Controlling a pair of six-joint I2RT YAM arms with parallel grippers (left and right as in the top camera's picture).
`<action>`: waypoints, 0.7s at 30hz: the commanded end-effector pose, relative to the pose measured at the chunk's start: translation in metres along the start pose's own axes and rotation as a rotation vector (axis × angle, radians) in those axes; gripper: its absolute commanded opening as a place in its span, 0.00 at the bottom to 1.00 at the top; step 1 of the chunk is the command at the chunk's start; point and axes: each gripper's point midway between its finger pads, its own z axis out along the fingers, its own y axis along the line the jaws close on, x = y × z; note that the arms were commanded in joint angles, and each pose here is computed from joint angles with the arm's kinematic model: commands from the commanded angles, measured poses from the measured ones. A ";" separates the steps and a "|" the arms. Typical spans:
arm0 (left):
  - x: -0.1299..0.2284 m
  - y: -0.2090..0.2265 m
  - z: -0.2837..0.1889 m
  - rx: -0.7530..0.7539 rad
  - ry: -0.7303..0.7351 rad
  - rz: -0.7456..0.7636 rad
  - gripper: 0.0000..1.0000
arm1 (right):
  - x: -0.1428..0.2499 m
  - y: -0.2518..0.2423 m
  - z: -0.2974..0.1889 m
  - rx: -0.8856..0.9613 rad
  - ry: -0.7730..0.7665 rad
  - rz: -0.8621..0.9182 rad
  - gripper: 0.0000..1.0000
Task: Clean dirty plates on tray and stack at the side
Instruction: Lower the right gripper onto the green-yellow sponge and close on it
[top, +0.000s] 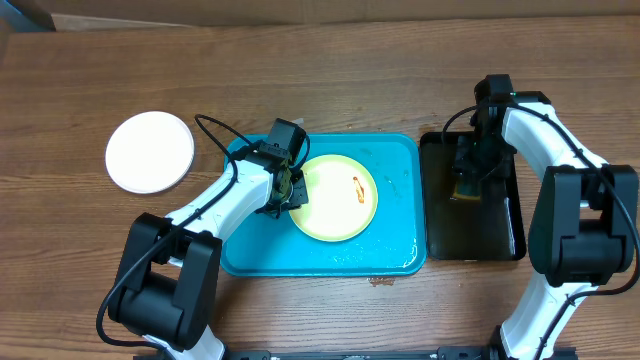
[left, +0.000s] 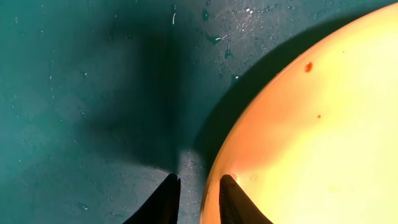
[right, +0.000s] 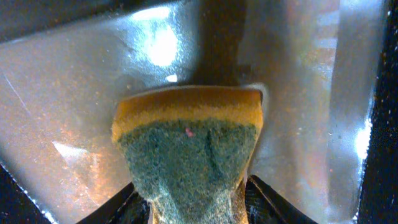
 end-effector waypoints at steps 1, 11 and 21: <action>0.002 0.005 0.005 -0.021 0.008 -0.011 0.24 | 0.001 0.001 -0.004 -0.003 -0.004 -0.002 0.47; 0.003 0.006 0.005 -0.022 0.009 -0.011 0.24 | 0.002 0.001 -0.004 -0.001 0.003 -0.002 0.04; 0.002 0.005 0.005 -0.021 0.008 -0.011 0.26 | 0.004 0.007 -0.004 -0.037 0.011 -0.003 0.04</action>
